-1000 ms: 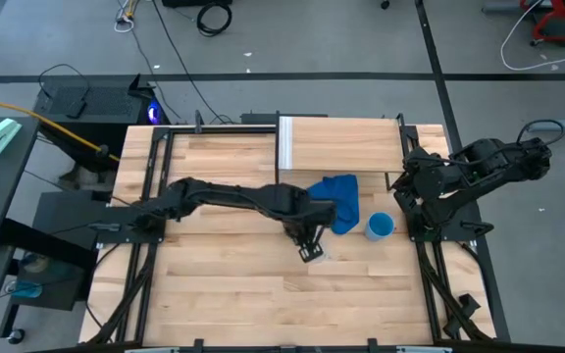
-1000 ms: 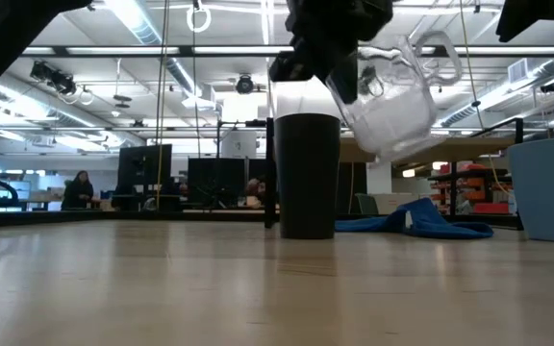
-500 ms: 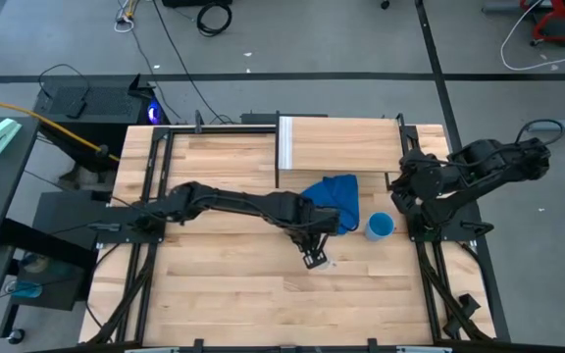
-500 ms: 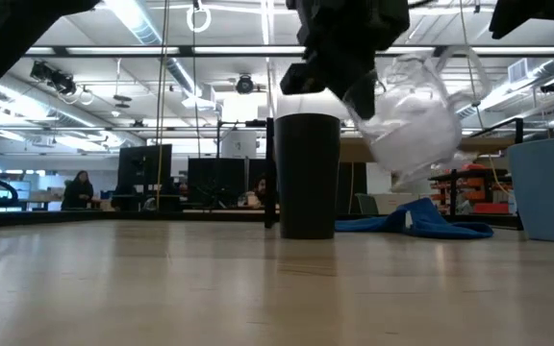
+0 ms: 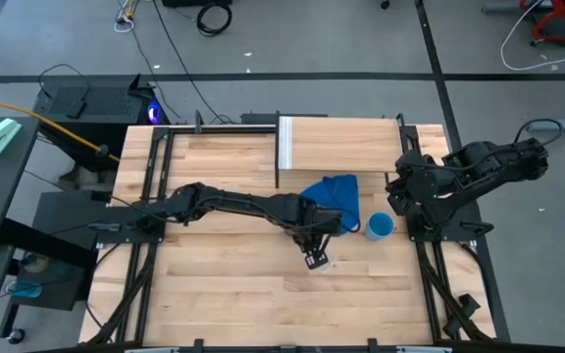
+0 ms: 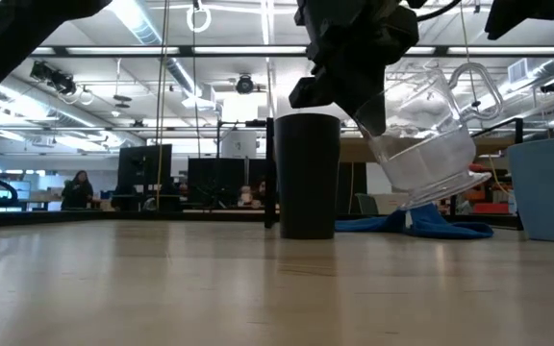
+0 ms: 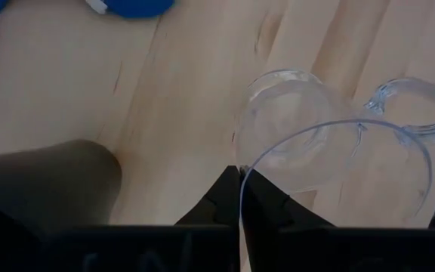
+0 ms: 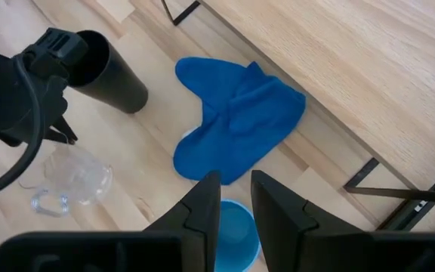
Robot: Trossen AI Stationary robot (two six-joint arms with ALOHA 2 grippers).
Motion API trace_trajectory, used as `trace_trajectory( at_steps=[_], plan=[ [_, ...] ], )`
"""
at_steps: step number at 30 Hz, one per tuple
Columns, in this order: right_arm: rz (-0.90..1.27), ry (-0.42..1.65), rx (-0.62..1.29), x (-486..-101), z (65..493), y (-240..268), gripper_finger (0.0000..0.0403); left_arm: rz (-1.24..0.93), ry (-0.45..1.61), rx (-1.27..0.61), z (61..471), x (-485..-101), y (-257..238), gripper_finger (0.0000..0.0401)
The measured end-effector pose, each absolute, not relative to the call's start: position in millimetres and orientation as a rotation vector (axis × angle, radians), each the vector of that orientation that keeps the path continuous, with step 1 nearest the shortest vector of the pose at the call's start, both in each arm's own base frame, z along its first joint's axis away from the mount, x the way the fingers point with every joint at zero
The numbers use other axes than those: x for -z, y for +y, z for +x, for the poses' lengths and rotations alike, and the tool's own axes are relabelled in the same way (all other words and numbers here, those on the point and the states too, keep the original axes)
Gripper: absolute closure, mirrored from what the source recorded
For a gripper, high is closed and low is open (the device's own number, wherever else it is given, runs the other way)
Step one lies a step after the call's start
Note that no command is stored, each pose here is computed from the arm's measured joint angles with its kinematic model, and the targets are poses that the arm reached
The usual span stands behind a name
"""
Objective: Stack small to large cups/mugs on shelf
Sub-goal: Put the transparent mug on the shelf
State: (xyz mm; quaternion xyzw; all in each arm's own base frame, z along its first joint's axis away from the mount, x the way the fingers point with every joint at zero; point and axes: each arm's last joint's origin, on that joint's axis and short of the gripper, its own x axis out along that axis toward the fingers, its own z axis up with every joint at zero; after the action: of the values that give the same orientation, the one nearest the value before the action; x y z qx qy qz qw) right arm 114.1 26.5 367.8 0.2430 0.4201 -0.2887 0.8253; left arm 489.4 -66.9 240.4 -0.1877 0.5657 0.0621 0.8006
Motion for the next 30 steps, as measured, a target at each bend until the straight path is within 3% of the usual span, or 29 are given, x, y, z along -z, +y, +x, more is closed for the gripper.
trace_trajectory(
  at_steps=[24, 30],
  plan=[
    [0.488, 0.904, 0.602, -367.2, 116.2, 27.2, 0.0318, -0.396, 1.335, -0.12, 492.6, -209.1, -63.5, 0.0395],
    [0.488, 0.905, 0.602, -367.2, 116.2, 27.2, 0.0318, -0.396, 1.322, -0.113, 493.9, -209.5, -63.7, 0.038]
  ],
)
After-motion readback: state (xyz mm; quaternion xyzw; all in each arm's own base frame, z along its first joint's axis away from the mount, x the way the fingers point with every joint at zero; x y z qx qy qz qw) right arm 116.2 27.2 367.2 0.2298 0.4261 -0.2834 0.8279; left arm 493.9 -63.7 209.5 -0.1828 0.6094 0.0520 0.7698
